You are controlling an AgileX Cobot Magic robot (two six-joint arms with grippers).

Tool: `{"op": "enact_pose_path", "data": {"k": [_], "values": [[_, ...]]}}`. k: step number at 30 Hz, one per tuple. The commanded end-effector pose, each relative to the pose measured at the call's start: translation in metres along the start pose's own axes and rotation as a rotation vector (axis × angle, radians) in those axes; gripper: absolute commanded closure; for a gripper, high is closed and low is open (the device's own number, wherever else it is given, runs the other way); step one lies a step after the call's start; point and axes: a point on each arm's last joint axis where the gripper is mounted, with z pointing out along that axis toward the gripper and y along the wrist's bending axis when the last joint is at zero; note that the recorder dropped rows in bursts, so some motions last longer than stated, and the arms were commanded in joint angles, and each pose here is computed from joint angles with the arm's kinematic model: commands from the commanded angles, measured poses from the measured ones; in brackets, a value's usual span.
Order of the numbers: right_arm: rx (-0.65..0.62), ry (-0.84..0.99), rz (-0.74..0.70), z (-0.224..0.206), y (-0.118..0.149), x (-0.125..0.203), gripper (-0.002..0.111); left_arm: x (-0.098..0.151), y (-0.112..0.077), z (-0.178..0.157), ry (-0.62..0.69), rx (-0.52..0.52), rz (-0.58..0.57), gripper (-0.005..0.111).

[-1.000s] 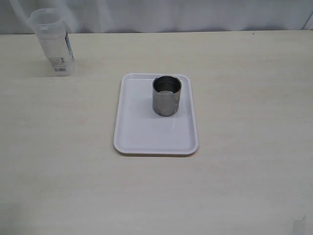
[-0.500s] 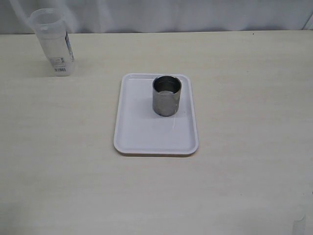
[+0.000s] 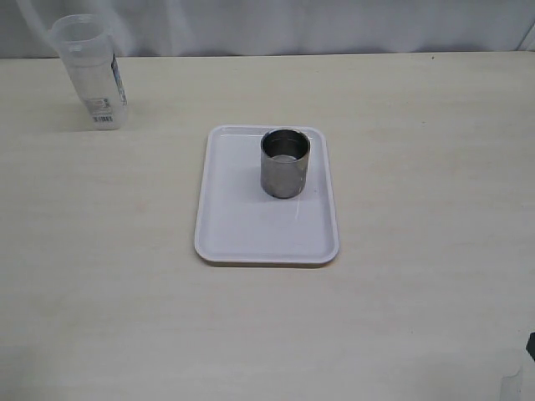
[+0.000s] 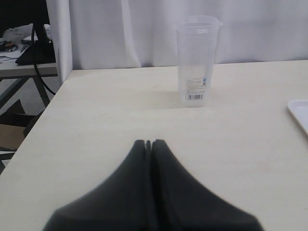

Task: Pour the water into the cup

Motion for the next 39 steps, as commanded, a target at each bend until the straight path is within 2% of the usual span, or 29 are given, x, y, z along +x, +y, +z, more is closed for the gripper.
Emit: {"op": "enact_pose_path", "data": {"k": [1,9,15,24,39], "values": [[0.0,-0.013,0.061,0.0,0.0,-0.0007,0.104,0.0004,-0.0001,0.0002,-0.005,0.0,-0.003,0.107],[-0.002,-0.017,0.086,0.0,0.0002,-0.0011,0.104,0.0004,-0.0001,0.0002,-0.005,0.0,-0.003,0.107],[-0.003,-0.017,0.174,0.0,0.0002,-0.0011,0.104,0.0004,-0.0001,0.0002,-0.005,0.0,-0.003,0.107],[0.025,-0.018,0.105,0.0,-0.0022,-0.001,0.104,0.0004,-0.0001,0.0002,-0.005,0.0,-0.003,0.107],[0.072,-0.039,0.088,-0.0026,-0.0051,-0.0012,0.104,0.0004,-0.0001,0.0002,-0.005,0.0,-0.003,0.107]]}}
